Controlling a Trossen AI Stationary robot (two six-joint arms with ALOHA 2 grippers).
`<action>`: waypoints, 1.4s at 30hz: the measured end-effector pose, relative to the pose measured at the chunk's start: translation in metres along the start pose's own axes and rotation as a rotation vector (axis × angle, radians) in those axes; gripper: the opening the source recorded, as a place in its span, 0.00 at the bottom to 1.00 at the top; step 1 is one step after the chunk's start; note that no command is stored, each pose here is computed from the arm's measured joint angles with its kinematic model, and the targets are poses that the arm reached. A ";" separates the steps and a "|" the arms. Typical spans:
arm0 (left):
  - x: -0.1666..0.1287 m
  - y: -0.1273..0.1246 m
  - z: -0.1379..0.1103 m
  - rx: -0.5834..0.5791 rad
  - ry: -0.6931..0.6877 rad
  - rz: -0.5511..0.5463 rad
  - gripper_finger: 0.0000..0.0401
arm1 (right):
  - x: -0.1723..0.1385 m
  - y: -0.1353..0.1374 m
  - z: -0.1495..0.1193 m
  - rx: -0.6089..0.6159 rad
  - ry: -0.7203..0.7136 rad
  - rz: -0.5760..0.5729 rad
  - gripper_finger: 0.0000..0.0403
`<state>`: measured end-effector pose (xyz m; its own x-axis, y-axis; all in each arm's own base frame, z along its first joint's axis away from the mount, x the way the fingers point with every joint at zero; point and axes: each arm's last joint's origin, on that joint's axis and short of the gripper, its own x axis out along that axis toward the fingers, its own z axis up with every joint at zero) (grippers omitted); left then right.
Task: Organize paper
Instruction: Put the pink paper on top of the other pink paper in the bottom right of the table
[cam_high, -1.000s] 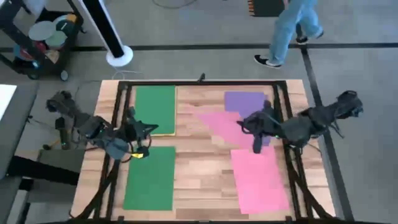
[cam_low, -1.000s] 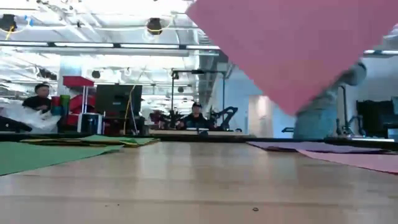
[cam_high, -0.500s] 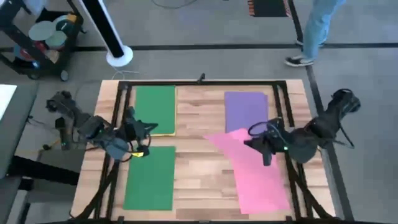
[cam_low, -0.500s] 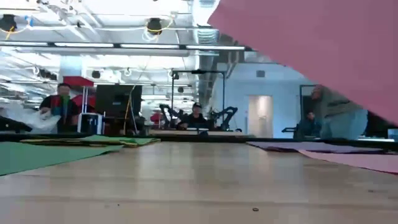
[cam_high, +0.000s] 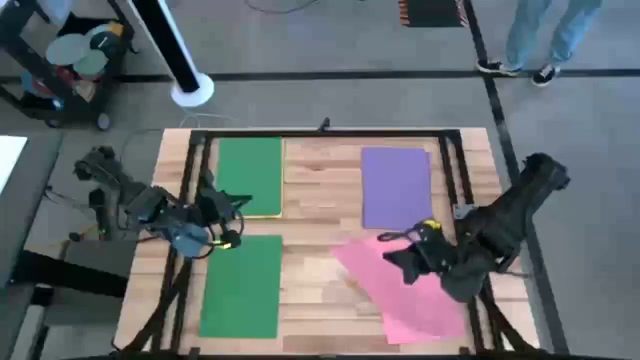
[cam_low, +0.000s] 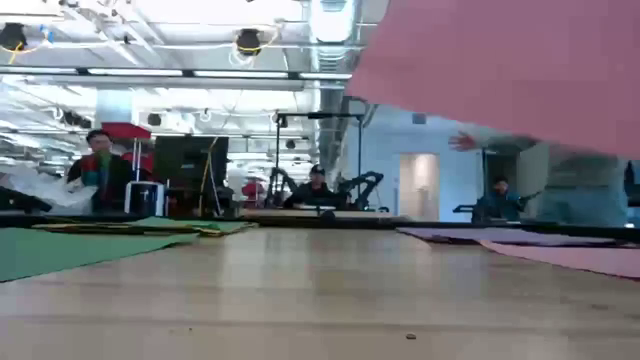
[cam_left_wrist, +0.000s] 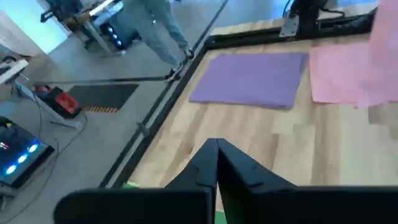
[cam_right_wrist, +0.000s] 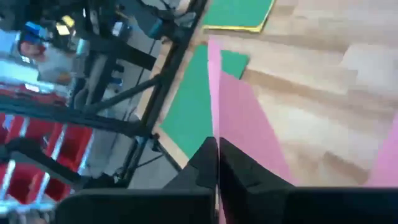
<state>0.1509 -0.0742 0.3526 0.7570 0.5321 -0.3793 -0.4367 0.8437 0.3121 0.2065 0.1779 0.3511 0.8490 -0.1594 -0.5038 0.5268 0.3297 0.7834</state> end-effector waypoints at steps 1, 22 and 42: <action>0.000 0.000 -0.001 0.000 0.004 0.002 0.00 | 0.002 -0.001 -0.005 0.029 -0.007 -0.004 0.00; 0.000 0.005 -0.011 -0.039 0.070 0.023 0.00 | 0.009 -0.020 -0.020 0.055 -0.161 -0.096 0.00; 0.008 -0.004 -0.032 -0.067 0.132 0.013 0.00 | 0.010 -0.088 -0.027 -0.261 -0.016 -0.593 0.00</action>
<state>0.1432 -0.0707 0.3208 0.6826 0.5436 -0.4885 -0.4804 0.8374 0.2607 0.1677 0.1721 0.2671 0.4181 -0.3968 -0.8171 0.8811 0.3962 0.2584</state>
